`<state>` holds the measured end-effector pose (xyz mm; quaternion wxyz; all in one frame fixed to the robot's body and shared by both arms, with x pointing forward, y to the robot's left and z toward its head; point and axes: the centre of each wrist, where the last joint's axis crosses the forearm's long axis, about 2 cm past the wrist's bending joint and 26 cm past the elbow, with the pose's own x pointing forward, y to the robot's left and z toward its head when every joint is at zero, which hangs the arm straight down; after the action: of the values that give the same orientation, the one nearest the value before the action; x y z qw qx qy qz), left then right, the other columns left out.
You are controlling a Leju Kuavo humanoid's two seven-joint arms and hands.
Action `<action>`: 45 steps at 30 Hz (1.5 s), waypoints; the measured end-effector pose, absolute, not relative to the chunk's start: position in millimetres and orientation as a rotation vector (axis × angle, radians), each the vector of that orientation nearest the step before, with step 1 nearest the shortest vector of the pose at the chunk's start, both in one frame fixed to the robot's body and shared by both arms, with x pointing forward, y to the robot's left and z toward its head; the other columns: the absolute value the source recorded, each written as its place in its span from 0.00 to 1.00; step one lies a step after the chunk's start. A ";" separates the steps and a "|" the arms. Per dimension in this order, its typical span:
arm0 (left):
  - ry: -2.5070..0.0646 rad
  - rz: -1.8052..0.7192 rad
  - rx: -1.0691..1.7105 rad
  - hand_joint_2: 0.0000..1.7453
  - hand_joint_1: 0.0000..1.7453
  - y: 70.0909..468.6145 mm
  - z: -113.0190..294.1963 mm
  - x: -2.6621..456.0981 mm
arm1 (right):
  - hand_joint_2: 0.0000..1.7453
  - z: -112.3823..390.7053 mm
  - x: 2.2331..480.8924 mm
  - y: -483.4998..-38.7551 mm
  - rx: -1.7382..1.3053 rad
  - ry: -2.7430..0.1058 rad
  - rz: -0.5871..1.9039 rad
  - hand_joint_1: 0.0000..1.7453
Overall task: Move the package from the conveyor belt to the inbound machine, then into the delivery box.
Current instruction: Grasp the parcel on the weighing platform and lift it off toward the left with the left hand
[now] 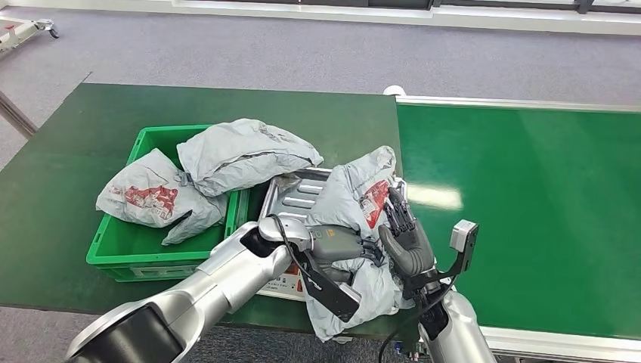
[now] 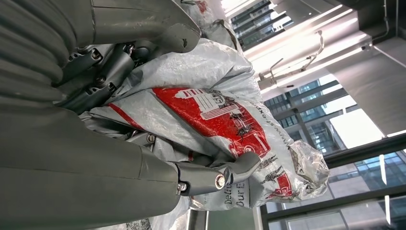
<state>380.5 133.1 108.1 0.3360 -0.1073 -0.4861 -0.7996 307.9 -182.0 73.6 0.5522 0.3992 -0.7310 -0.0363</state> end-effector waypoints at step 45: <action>-2.183 -1.640 0.829 1.00 0.98 210.2 287.2 398.3 | 1.00 82.1 292.0 -216.2 0.868 -1.839 -0.139 0.00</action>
<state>398.3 210.2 287.2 0.1435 0.2874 -0.7571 -0.5688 292.0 -216.2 82.1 0.5241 0.3628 -0.7683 -0.0583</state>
